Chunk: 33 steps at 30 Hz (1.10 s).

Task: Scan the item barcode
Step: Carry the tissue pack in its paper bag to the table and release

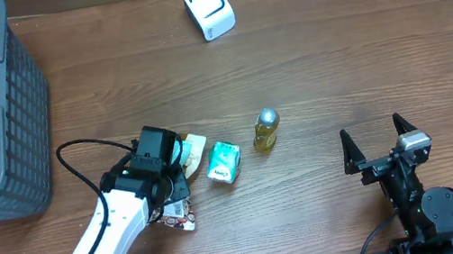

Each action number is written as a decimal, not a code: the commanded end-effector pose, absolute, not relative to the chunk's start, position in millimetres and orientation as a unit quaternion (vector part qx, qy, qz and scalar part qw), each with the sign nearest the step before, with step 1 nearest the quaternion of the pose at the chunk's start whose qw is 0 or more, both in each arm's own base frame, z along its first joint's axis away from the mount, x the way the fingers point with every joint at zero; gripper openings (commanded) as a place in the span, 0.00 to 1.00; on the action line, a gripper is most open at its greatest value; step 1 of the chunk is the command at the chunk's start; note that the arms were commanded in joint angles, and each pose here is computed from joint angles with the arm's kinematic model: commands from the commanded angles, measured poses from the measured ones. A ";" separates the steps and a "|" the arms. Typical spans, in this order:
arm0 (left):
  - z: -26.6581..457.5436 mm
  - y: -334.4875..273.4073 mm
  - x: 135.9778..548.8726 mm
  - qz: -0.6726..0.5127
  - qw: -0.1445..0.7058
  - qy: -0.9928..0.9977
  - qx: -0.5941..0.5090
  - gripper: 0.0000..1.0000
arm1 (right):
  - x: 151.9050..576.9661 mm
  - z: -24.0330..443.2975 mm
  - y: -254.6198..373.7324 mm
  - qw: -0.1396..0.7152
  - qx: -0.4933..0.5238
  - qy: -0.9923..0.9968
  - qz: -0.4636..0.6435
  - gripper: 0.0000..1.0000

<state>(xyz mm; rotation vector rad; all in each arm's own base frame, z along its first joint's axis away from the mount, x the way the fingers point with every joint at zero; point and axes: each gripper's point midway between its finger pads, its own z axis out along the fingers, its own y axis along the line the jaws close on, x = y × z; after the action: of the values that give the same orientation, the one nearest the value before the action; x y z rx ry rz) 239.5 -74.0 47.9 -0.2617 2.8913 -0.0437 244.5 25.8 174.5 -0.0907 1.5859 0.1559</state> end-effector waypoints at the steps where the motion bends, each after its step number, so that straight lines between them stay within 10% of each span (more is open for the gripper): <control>1: 43.9 -62.7 242.5 0.016 0.136 0.986 -0.097 0.20 | 244.7 172.9 23.8 0.700 -0.039 0.710 0.065 1.00; 10: 17.2 -62.1 246.7 0.035 0.112 0.989 -0.088 0.36 | 244.7 172.9 23.8 0.700 -0.039 0.710 0.065 1.00; 18: 6.7 -64.2 243.4 0.037 0.087 0.993 -0.074 1.00 | 244.7 172.9 23.8 0.700 -0.039 0.710 0.065 1.00; 33: 130.6 -83.4 312.9 0.027 0.163 0.985 -0.040 1.00 | 244.7 172.9 23.8 0.700 -0.039 0.710 0.065 1.00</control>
<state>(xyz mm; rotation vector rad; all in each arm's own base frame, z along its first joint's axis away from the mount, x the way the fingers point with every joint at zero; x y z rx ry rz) 293.5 -80.7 102.2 -0.1721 2.8810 0.0752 244.5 25.8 174.5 -0.0907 1.5859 0.1559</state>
